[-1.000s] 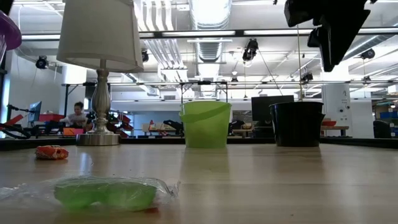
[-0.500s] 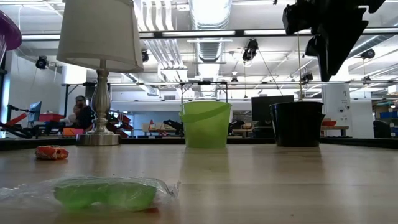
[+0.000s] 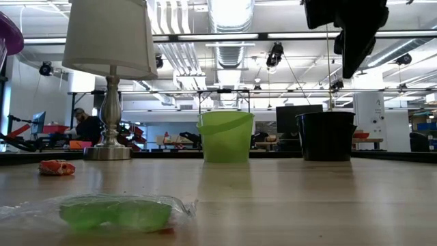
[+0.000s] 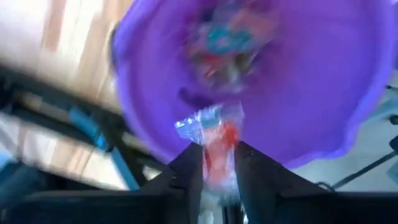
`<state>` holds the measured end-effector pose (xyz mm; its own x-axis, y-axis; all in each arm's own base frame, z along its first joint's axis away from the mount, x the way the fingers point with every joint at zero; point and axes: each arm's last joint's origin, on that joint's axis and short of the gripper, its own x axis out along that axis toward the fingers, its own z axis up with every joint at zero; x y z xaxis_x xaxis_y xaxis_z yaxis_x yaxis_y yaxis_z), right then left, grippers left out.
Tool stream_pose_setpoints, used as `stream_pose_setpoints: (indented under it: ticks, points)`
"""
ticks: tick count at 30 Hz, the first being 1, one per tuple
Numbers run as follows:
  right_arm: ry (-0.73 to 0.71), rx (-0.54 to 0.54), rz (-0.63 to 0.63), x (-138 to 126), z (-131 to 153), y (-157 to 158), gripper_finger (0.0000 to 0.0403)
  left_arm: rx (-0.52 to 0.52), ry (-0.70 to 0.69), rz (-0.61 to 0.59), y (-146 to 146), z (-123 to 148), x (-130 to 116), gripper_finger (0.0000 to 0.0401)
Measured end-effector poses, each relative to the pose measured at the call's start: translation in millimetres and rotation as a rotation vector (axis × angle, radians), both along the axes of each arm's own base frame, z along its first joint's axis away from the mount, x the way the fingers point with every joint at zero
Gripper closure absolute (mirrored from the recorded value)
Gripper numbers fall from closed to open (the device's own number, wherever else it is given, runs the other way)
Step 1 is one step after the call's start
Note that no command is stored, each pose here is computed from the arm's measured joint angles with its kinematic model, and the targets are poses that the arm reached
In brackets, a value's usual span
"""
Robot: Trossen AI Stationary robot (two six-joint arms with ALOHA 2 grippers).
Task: Sort candy
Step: Put the red gummy into the violet bucket, then put the green gummy into the violet bucket
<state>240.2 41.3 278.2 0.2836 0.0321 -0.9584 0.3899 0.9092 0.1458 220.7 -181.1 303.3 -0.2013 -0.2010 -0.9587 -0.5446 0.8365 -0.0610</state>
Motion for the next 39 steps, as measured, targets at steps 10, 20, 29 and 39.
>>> stream_pose_setpoints:
  ticks: [10,20,29,39]
  points:
    - [-0.215,0.07,-0.101,19,11,3,0.022,0.002,-0.121,-0.152,-5,0,2,0.0268]
    - [-0.592,0.115,-0.033,67,20,11,0.022,0.132,-0.189,-0.284,-9,26,-40,0.0259]
    - [-0.581,0.209,-0.053,88,6,22,0.022,0.249,-0.409,-0.234,3,48,-59,0.0259]
    - [-0.633,0.284,-0.094,123,-16,32,0.022,0.371,-0.573,-0.243,16,60,-63,0.0259]
